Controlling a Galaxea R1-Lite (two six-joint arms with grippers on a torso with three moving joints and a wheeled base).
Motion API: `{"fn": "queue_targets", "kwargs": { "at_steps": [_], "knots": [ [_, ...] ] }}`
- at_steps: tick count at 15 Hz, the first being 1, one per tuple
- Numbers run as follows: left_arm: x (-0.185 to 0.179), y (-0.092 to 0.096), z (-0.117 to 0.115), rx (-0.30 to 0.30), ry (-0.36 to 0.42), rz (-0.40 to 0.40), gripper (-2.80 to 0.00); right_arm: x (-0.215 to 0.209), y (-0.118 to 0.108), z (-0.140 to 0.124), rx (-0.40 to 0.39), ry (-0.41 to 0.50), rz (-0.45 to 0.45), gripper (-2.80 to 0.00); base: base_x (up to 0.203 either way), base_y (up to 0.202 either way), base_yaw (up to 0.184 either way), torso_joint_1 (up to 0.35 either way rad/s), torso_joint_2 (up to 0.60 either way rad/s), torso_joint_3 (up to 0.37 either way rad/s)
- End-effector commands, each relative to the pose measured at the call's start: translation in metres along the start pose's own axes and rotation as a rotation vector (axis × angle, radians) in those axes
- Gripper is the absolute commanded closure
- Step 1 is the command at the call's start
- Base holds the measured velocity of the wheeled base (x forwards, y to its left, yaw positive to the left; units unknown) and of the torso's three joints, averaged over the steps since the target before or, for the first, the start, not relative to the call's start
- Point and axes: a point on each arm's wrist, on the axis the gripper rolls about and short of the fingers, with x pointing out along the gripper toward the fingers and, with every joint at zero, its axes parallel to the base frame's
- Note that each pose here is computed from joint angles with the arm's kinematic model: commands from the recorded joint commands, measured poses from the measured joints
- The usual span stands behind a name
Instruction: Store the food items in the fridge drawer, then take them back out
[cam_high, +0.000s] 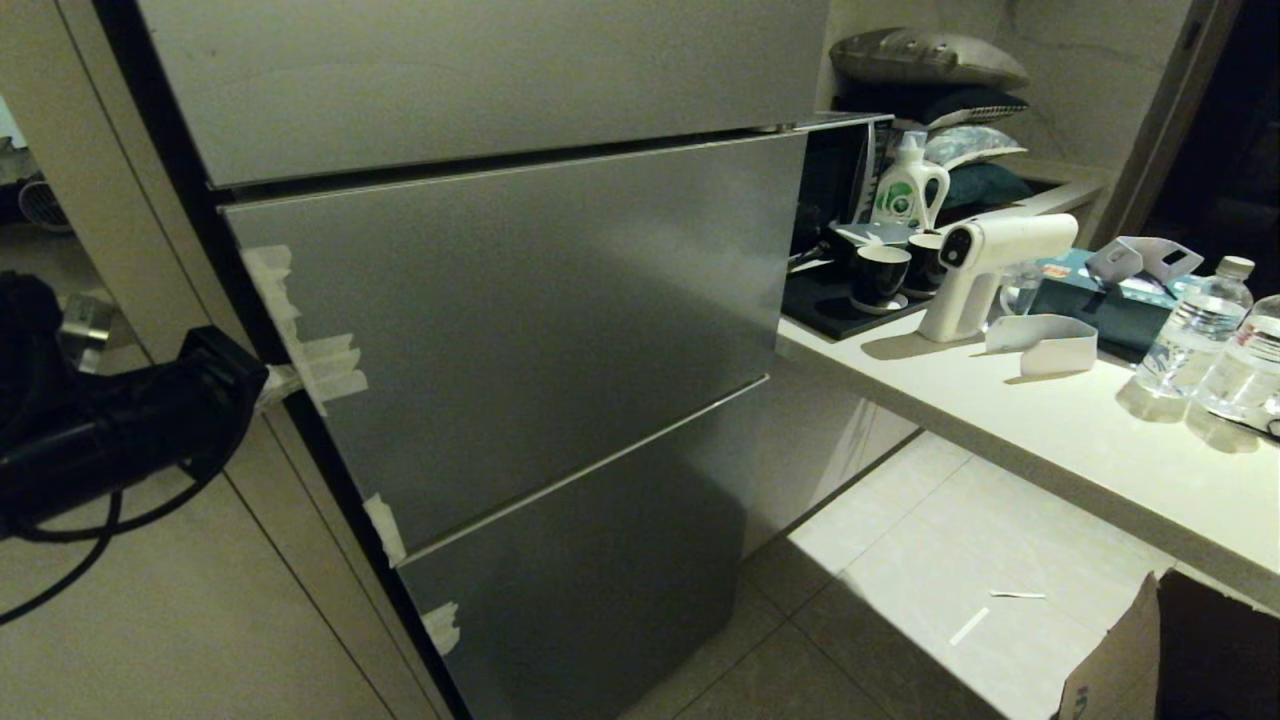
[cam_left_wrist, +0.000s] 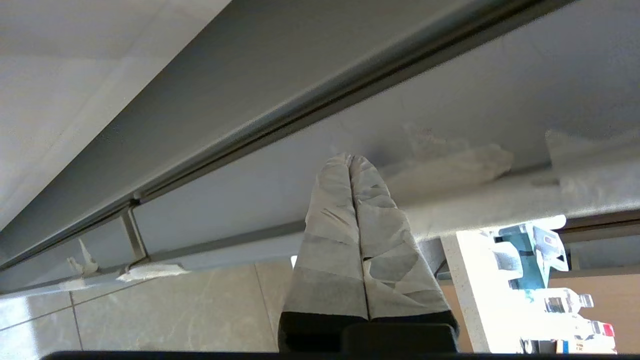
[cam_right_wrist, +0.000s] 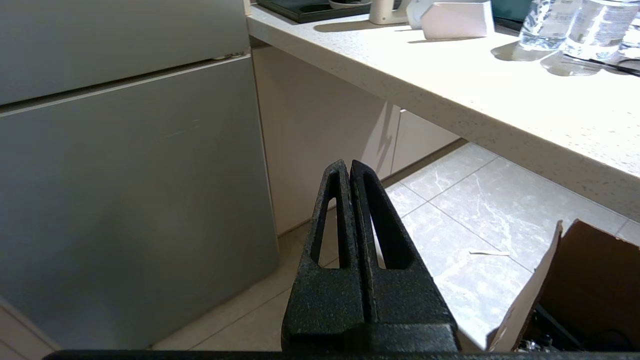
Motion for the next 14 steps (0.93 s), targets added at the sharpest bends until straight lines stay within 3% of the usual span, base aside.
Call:
{"fn": "queue_targets", "kwargs": {
  "at_steps": [1,8,14],
  "knots": [
    [-0.01,-0.004,0.0,0.001,-0.01,-0.021,0.0,0.002,0.0,-0.009,0.0,0.029,-0.001,0.0,0.0,0.0,0.0,0.0,0.0,0.0],
    [-0.019,-0.012,-0.014,0.015,0.031,-0.059,0.0,0.002,0.0,-0.009,0.0,0.029,-0.001,0.0,0.0,0.0,0.0,0.0,0.0,0.0],
    [-0.021,-0.011,-0.014,0.015,0.02,-0.049,0.0,0.002,0.0,-0.009,0.0,0.029,-0.001,0.0,0.0,0.0,0.0,0.0,0.0,0.0]
  ]
}}
